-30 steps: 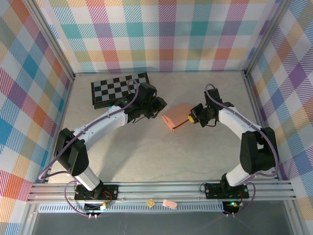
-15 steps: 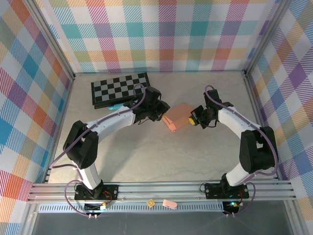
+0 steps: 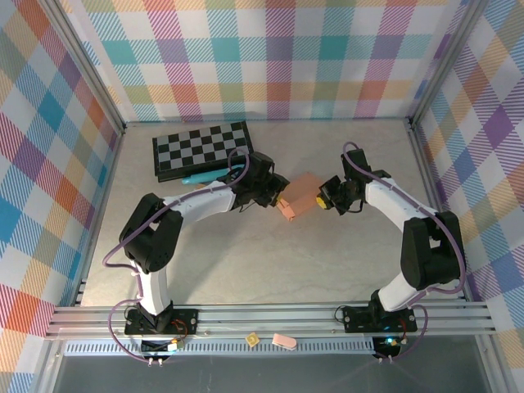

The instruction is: Fold the paper box

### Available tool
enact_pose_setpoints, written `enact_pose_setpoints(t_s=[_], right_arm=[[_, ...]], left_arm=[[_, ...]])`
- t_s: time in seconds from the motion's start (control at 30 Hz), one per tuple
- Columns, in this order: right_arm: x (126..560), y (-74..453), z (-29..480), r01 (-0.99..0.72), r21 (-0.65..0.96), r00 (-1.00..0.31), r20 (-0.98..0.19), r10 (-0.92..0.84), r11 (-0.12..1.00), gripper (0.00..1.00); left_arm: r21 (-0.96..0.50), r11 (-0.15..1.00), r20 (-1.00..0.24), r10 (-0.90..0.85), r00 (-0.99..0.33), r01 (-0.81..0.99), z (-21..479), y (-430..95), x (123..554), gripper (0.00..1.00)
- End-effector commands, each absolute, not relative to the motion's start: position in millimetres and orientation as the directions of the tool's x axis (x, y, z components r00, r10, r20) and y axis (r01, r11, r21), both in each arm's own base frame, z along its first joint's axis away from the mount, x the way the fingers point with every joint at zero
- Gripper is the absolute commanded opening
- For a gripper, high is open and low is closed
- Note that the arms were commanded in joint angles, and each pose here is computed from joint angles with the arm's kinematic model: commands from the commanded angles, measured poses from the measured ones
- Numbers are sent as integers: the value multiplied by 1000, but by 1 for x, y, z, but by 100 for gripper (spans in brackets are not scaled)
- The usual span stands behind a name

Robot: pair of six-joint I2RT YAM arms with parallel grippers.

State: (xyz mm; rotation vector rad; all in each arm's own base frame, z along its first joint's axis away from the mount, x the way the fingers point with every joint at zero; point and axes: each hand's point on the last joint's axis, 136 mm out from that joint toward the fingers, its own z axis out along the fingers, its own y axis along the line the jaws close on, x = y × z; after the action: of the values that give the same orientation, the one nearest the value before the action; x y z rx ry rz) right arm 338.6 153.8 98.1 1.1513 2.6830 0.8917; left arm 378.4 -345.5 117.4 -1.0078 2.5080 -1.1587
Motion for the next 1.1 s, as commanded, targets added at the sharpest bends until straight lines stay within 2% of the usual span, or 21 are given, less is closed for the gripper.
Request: enact_pose_setpoints(t_s=[0.0,0.43,0.53,0.67,0.8,1.07], right_arm=[[340,158,101,634,541,-720,151,677,553,2],[341,160,102,631,543,-723,154,673,554,2],[341,161,102,631,543,-724,156,672,554,2],[337,162,98,635,532,-727,165,666,560,2],[330,161,89,643,505,-729,174,662,575,1],[315,154,78,671,446,-718,192,669,592,1]], left_arm=[[-719,442,136,-668,-732,-537,106,-342,377,39],[-670,466,167,-664,-729,-578,94,-346,367,40],[-680,439,182,-676,-714,-588,92,-347,369,40],[-684,416,201,-681,-704,-598,86,-351,371,33],[-673,426,190,-691,-697,-605,83,-345,369,21],[-670,432,198,-681,-705,-604,74,-344,368,20]])
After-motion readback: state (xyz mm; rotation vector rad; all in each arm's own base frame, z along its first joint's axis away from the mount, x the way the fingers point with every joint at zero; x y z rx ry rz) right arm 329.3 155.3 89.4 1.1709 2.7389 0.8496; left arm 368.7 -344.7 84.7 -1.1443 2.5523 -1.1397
